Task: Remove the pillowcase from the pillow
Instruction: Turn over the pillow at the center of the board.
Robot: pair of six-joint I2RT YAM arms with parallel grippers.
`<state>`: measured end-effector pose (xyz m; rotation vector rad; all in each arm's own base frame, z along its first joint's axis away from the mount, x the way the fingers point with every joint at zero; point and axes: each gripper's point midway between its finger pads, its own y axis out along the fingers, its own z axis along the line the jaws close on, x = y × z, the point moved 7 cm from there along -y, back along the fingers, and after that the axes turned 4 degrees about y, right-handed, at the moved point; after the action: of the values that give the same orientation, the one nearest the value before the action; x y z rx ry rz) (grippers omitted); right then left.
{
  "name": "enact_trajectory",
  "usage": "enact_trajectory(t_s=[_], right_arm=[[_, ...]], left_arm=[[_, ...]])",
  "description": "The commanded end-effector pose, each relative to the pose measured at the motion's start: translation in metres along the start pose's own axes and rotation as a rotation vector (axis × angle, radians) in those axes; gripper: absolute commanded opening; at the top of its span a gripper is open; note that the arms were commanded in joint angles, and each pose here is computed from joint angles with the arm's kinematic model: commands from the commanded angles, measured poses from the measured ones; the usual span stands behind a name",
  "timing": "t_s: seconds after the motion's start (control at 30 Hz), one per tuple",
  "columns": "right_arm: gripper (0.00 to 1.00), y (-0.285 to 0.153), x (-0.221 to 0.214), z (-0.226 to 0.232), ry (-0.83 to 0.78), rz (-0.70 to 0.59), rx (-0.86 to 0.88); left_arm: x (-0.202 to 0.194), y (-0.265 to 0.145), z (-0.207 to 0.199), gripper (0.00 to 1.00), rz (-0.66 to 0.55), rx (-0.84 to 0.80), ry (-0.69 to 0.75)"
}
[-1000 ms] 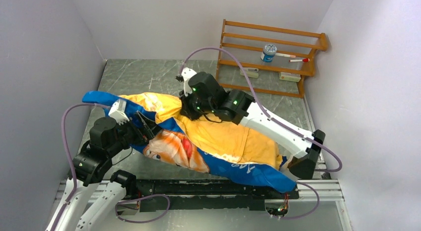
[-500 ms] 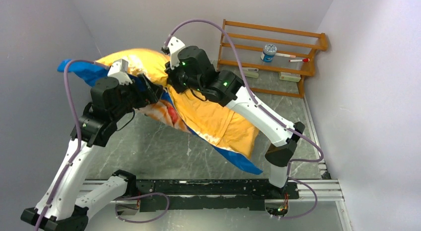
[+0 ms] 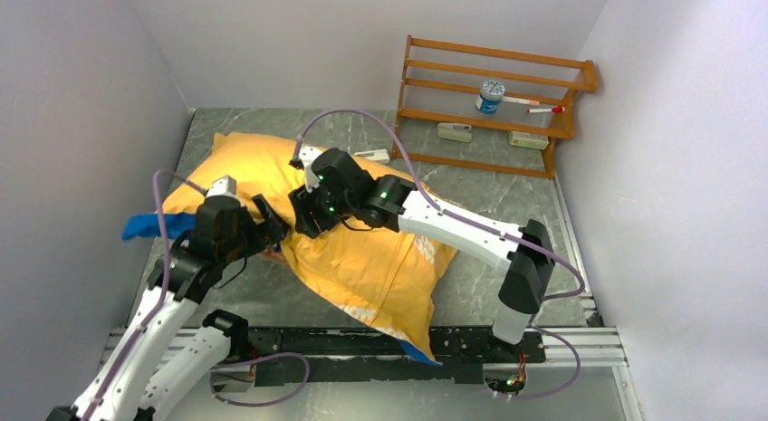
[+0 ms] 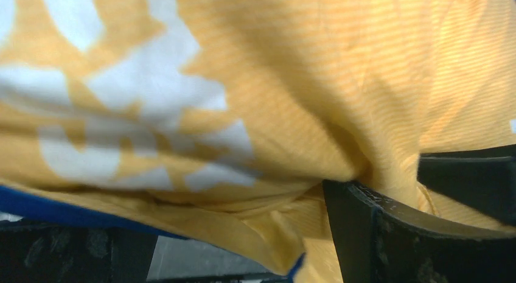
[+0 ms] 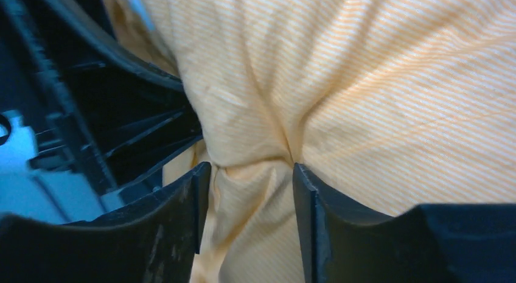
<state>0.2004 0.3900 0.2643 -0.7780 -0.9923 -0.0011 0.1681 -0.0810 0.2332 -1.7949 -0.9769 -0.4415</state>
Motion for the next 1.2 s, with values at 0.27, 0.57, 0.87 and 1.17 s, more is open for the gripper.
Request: enact_trajectory(t_s=[0.27, 0.57, 0.87, 1.17], right_arm=[[0.90, -0.184, 0.023, -0.025, 0.172, -0.473, -0.303], [0.98, -0.183, -0.068, -0.104, 0.453, -0.350, -0.393], [0.81, -0.086, -0.058, -0.094, 0.308, 0.082, 0.028], [0.00, -0.082, 0.007, -0.050, 0.225, -0.083, 0.183]], left_arm=[[-0.002, -0.071, 0.019, 0.97, -0.128, 0.005, -0.213], [-0.017, -0.049, 0.013, 0.97, -0.008, -0.011, -0.194], [-0.038, -0.033, 0.014, 0.87, 0.087, -0.051, -0.187], [-0.077, 0.007, 0.005, 0.39, 0.263, -0.243, -0.173]])
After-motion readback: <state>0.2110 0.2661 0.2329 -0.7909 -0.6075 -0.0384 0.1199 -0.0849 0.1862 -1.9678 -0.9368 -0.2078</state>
